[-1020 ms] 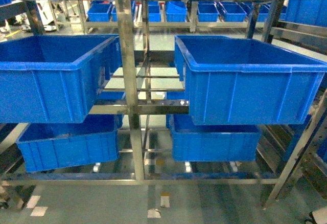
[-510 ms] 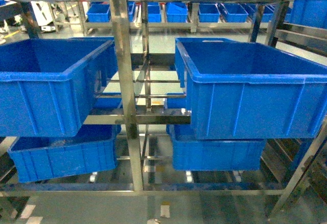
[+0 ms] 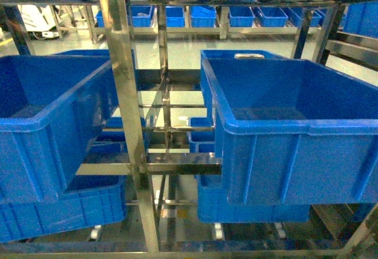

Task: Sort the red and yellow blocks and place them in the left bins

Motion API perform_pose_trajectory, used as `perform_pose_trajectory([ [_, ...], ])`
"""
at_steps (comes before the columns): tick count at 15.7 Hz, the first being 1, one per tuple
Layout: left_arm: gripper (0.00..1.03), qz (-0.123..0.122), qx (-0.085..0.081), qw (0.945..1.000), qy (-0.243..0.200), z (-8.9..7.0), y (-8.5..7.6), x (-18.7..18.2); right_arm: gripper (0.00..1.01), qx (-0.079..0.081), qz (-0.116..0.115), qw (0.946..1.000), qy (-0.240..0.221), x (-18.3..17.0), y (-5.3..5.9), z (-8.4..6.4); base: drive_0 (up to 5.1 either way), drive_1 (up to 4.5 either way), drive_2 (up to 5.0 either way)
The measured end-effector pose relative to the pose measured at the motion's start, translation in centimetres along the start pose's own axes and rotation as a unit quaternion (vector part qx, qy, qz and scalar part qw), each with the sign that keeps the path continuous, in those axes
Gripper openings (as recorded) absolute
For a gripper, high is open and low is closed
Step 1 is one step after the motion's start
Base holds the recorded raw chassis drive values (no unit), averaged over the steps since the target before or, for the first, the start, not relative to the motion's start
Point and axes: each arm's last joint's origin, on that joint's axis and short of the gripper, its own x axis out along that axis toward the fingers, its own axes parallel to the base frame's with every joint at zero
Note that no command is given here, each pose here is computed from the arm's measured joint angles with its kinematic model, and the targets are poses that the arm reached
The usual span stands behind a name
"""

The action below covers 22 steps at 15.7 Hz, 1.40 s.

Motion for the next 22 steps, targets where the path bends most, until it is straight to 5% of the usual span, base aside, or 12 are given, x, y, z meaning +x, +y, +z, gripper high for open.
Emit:
perform_pose_trajectory([
  [9, 0.27, 0.004, 0.0, 1.0, 0.0, 0.04, 0.1, 0.07, 0.28, 0.0, 0.0, 1.0, 0.002, 0.01, 0.0, -0.04, -0.1, 4.21, -4.4],
  [19, 0.27, -0.009, 0.0, 1.0, 0.0, 0.06, -0.24, 0.0, 0.28, 0.0, -0.002, 1.0, 0.0, -0.01, -0.03, 0.01, 0.0, 0.0, 0.0],
  [22, 0.27, 0.003, 0.0, 1.0, -0.002, 0.11, 0.12, 0.02, 0.28, -0.001, 0.001, 1.0, -0.006, -0.01, 0.02, 0.17, 0.0, 0.0, 0.0],
])
